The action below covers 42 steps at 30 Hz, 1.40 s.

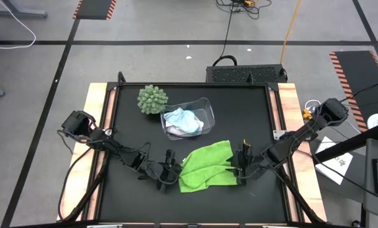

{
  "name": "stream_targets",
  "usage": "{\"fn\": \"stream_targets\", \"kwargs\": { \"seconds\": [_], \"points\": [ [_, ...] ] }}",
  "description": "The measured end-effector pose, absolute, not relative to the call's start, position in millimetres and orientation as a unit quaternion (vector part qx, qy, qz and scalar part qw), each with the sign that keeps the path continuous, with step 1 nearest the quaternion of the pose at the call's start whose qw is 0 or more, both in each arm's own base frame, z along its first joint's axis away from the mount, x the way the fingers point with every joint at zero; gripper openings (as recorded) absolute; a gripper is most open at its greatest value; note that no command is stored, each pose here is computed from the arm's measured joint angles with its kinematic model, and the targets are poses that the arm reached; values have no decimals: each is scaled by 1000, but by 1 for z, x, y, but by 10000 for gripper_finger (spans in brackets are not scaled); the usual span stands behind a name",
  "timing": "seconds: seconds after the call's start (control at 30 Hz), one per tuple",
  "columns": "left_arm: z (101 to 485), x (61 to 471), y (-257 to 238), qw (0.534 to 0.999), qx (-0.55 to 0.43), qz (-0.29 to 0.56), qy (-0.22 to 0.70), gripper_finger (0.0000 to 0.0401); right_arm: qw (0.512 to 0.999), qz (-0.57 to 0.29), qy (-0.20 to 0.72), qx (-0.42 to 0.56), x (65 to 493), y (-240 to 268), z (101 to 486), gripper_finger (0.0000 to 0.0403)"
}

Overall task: Fold microfiber towels
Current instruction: Fold the green towel

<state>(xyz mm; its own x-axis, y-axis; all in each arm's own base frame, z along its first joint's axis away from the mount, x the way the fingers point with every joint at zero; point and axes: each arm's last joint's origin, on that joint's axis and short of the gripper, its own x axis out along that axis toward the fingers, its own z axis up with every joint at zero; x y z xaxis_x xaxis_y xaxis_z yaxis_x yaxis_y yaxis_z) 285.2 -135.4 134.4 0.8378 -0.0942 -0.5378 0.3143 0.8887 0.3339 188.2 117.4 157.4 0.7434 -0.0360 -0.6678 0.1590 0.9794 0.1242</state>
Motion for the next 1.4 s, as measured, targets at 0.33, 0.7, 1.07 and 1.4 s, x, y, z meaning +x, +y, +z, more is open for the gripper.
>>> {"fn": "stream_targets", "kwargs": {
  "seconds": [0.33, 0.7, 1.07, 1.4],
  "points": [
    [132, 289, -149, 937, 212, -96, 260, 225, 921, -69, 373, 87, 185, 123, 147, 173],
    [101, 329, -175, 895, 293, -74, 327, 225, 920, -64, 375, 90, 182, 127, 146, 171],
    [118, 329, -171, 892, 321, -79, 308, 183, 921, -45, 376, 90, 176, 136, 146, 171],
    [121, 338, -165, 906, 289, -115, 288, 11, 927, -49, 362, 86, 171, 141, 147, 171]
  ]
}}
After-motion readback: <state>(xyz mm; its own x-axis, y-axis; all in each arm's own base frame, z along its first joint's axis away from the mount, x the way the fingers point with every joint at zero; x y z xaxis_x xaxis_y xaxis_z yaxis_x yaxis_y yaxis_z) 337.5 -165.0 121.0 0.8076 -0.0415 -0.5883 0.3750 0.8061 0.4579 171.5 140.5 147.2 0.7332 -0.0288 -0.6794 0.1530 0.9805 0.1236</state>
